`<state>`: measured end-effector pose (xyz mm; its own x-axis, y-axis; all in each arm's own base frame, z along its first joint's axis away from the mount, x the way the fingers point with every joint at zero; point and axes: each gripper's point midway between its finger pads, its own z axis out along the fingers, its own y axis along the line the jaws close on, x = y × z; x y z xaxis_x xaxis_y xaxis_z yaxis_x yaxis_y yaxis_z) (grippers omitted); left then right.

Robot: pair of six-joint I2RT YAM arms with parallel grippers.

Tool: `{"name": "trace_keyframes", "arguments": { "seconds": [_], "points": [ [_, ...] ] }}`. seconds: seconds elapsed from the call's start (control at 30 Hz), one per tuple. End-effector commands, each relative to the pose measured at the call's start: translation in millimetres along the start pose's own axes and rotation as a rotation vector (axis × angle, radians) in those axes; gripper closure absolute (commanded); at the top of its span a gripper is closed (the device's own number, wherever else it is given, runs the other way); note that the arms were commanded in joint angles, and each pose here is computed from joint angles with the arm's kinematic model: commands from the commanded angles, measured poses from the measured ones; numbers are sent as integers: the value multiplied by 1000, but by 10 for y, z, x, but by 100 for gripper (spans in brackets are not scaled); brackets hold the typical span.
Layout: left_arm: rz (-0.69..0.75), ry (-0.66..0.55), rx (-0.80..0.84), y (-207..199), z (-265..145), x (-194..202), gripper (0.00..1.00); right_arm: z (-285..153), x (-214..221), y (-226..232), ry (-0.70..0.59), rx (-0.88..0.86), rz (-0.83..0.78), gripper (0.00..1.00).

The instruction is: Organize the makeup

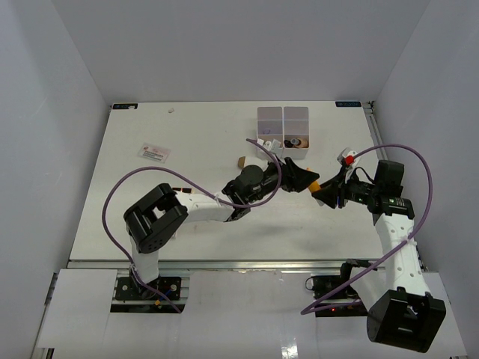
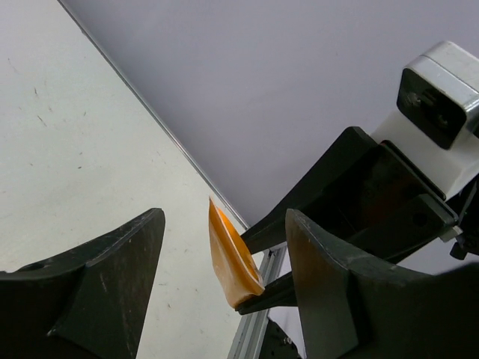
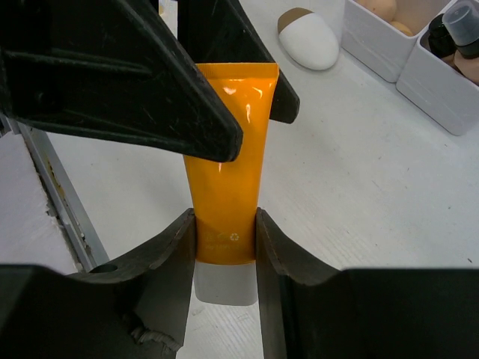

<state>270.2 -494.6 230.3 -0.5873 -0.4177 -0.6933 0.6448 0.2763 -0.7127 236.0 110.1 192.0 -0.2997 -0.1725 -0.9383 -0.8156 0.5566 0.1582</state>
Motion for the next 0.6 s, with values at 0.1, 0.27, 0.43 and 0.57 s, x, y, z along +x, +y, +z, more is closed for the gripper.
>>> {"name": "trace_keyframes", "arguments": {
  "seconds": [0.1,0.27,0.43,0.57],
  "points": [
    [29,-5,11,-130,45,18,24,9,-142,-115,-44,83,-50,77],
    [31,-7,0,-121,94,41,28,0,-186,-146,-65,130,-64,77],
    [24,3,15,-136,146,85,39,-33,-225,-152,-87,166,-92,77],
    [28,-1,18,-150,160,75,45,-32,-221,-155,-89,170,-97,77]
  ]
}}
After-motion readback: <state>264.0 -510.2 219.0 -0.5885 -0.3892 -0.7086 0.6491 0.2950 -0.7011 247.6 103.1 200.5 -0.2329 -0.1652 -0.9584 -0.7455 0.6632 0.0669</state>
